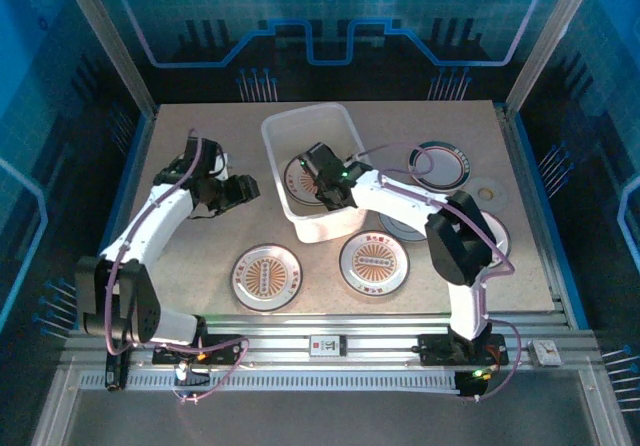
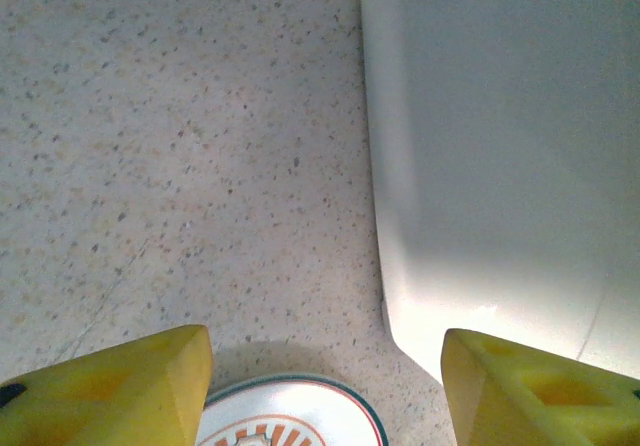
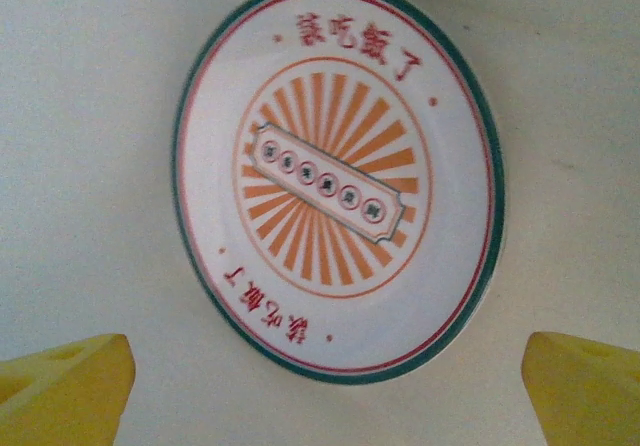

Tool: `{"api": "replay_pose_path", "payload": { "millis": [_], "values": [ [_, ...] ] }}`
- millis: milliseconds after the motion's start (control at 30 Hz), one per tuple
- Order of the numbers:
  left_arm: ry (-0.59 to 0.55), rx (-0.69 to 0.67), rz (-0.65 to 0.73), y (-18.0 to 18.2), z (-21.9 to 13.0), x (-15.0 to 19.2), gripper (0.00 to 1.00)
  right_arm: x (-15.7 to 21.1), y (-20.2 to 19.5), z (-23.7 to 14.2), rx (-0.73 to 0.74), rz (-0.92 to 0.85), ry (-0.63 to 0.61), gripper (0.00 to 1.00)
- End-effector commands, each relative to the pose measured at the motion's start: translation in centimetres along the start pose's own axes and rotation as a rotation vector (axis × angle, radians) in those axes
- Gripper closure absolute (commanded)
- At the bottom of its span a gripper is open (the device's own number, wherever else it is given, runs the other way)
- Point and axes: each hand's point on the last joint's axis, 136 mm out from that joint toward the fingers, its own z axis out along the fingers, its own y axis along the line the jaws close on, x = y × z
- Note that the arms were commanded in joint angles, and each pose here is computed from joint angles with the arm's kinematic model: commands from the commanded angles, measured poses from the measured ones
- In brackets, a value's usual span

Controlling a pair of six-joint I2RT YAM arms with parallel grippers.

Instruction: Place the plates into the plastic bin on the countertop

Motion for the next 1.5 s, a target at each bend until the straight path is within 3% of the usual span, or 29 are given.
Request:
{"api": "replay_pose_path", "payload": {
  "millis": [0,367,700,933,1467],
  "values": [
    [0.025,-0.054,-0.056,1.7,-0.7,1.8,0.37,-1.0,4.4,-4.1,-0.185,-0.149,-0.038,0.02],
    [0.129,-0.096,-0.174,4.3,-0.4,7.1,0.38,-0.4,6.1,-10.7,-0.507,-0.473,0.030,0.08],
    [0.188,-0.258,-0.266,8.1,0.8,10.6,0.38,0.8,4.1,-12.8,-0.614,-0.581,0.129,0.12],
    [0.174,-0.367,-0.244,10.6,1.6,12.0,0.38,0.7,3.6,-13.0,-0.644,-0.592,0.159,0.11],
    [0.235,-0.328,-0.162,10.5,4.6,14.0,0.42,1.0,2.1,-11.2,-0.601,-0.560,0.203,0.12]
  ]
}}
